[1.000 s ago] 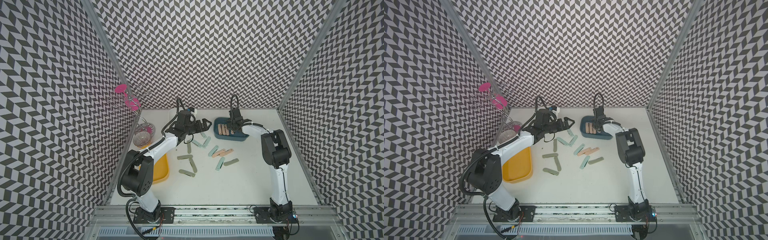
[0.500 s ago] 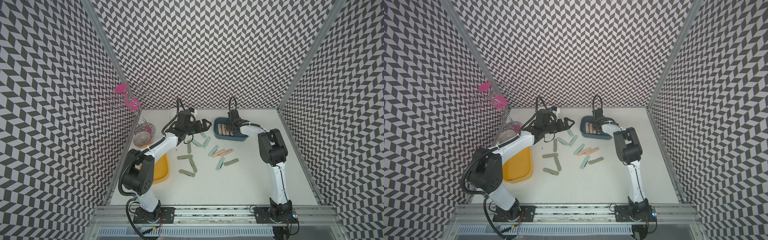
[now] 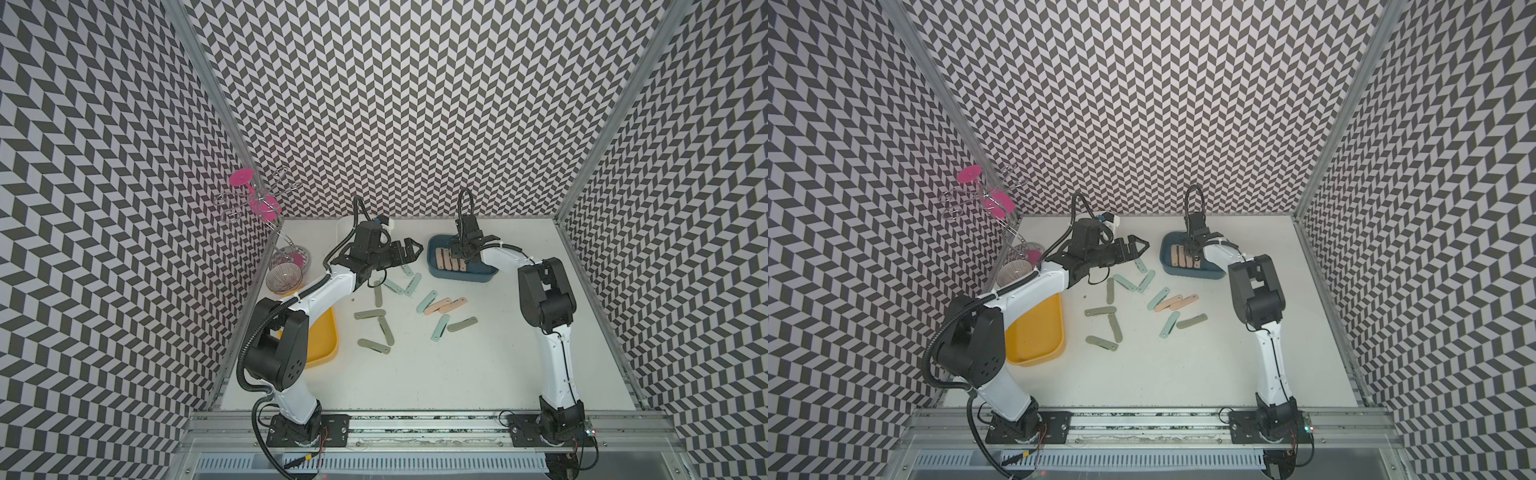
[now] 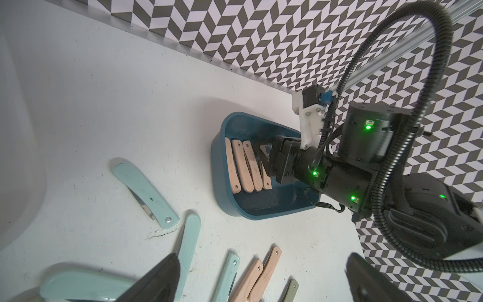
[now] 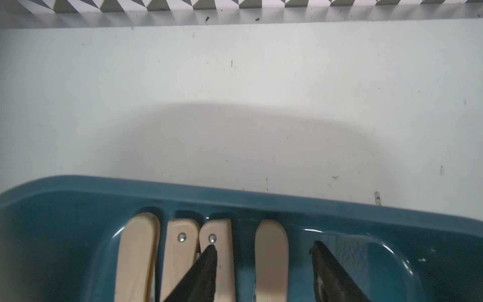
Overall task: Place the fruit knives into the storage box by color
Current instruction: Place the fruit knife in the storage box, then adjust the fruit knife at the center of the board.
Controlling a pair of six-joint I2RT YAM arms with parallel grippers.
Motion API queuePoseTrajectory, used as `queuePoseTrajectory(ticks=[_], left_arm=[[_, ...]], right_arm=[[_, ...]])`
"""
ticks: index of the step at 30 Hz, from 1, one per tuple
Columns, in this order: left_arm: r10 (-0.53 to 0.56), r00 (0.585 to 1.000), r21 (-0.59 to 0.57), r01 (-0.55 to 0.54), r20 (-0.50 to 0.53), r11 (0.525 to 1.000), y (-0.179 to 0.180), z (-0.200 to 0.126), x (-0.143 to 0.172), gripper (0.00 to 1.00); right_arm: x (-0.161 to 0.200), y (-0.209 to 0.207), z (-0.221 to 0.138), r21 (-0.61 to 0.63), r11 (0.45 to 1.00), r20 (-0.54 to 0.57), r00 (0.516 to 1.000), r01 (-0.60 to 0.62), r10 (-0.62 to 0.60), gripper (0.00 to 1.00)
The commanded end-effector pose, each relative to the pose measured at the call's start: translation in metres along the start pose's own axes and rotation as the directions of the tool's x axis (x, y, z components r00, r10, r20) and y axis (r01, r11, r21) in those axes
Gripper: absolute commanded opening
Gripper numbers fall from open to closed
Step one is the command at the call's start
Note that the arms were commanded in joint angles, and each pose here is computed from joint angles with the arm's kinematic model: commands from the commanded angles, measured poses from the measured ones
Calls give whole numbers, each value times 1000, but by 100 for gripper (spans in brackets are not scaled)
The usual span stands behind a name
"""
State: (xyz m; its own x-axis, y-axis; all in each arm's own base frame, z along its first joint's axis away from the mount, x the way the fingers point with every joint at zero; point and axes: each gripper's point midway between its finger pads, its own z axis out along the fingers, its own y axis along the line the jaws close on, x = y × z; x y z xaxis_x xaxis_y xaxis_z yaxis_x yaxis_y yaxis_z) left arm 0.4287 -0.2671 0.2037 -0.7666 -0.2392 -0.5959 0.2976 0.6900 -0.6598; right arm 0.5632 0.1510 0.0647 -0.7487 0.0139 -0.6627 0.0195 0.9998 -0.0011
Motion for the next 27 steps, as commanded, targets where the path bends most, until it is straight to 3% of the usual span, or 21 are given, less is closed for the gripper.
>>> queuePoseTrajectory(ticks=[1, 8, 16, 27], left_arm=[[14, 1000, -16, -14, -9, 1000, 4, -5, 6, 99], [13, 997, -46, -16, -70, 999, 17, -9, 39, 99], [35, 987, -47, -42, -155, 998, 10, -3, 88, 99], [77, 960, -29, -88, -270, 996, -8, 25, 159, 99]], right_arm=[[-38, 1, -47, -44, 998, 91, 995, -43, 47, 60], [-27, 2, -96, -145, 983, 91, 988, -109, 123, 67], [20, 2, -146, -278, 944, 53, 978, -178, 200, 72], [82, -10, -168, -315, 925, -8, 975, -212, 221, 81]])
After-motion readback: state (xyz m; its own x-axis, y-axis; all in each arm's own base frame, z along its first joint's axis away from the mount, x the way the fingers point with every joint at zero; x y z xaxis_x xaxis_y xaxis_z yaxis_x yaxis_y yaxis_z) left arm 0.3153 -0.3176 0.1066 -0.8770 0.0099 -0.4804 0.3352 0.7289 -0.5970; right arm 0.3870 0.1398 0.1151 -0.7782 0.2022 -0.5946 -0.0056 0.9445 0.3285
